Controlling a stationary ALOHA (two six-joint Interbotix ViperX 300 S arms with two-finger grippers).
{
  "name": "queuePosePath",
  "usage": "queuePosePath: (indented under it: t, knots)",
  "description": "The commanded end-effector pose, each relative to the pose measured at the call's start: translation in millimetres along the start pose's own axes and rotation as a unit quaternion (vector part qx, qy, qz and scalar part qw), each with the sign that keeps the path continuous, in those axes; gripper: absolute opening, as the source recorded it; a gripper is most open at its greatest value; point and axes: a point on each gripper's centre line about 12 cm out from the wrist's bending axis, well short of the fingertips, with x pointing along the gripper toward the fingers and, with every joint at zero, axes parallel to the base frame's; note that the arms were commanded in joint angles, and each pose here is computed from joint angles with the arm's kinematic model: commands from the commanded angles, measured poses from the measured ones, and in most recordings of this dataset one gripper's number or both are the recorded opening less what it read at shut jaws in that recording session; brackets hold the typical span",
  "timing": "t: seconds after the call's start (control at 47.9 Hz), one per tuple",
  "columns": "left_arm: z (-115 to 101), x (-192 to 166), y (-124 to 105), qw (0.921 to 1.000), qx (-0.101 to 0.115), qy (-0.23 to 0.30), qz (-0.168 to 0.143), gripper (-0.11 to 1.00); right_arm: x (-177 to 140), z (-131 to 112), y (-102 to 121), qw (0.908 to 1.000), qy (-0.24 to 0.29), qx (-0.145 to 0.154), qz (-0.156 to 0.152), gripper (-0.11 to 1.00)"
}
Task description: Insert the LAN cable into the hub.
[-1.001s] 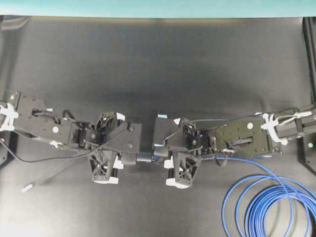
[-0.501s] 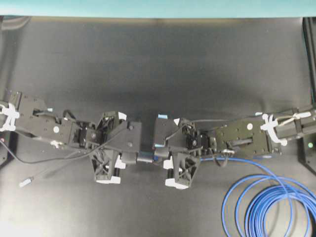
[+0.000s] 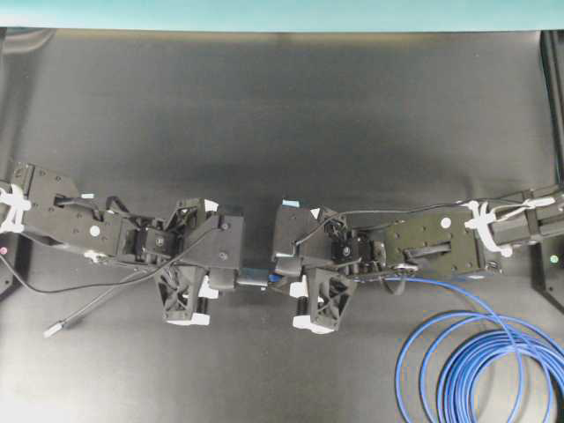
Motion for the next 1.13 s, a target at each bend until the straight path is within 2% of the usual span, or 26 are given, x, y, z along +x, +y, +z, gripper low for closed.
queuePosePath:
  t: [0.0,0.167,0.188,0.271,0.376,0.438,0.563,1.106]
  knots:
    - [15.0,-4.3,-2.4,0.9994,0.005,-0.033,-0.003,0.28,-5.8,18.1,-2.4,0.9996,-0.027,0.004,0.0,0.19]
    - [12.2,-3.8,-1.8,0.9997,-0.008,-0.024,-0.002,0.29,-5.3,17.2,-2.5,0.9997,-0.024,0.006,0.0,0.61]
    - [12.0,-3.8,-1.8,0.9997,-0.009,-0.023,-0.002,0.31,-5.8,17.7,-2.4,0.9997,-0.025,0.007,0.0,0.65]
    - [10.3,-3.4,-0.6,0.9996,-0.023,-0.017,-0.001,0.56,-5.7,16.7,-2.6,0.9997,-0.023,0.006,0.0,0.77]
    - [8.4,-4.3,1.2,0.9993,-0.034,-0.015,0.001,0.82,-6.5,12.2,-3.6,0.9999,-0.015,0.008,-0.002,0.79]
    - [5.8,-4.5,1.7,0.9993,-0.035,-0.012,0.001,0.89,-7.4,10.9,-3.2,0.9999,-0.013,0.009,-0.002,0.79]
    - [3.1,-6.3,1.6,0.9993,-0.036,-0.009,0.001,0.85,-10.0,6.3,-0.3,0.9999,-0.009,0.006,0.001,0.79]
    - [-5.3,-35.0,1.3,0.9991,-0.037,-0.018,0.001,0.87,-26.3,-16.6,3.3,0.9999,0.01,0.002,0.005,0.79]
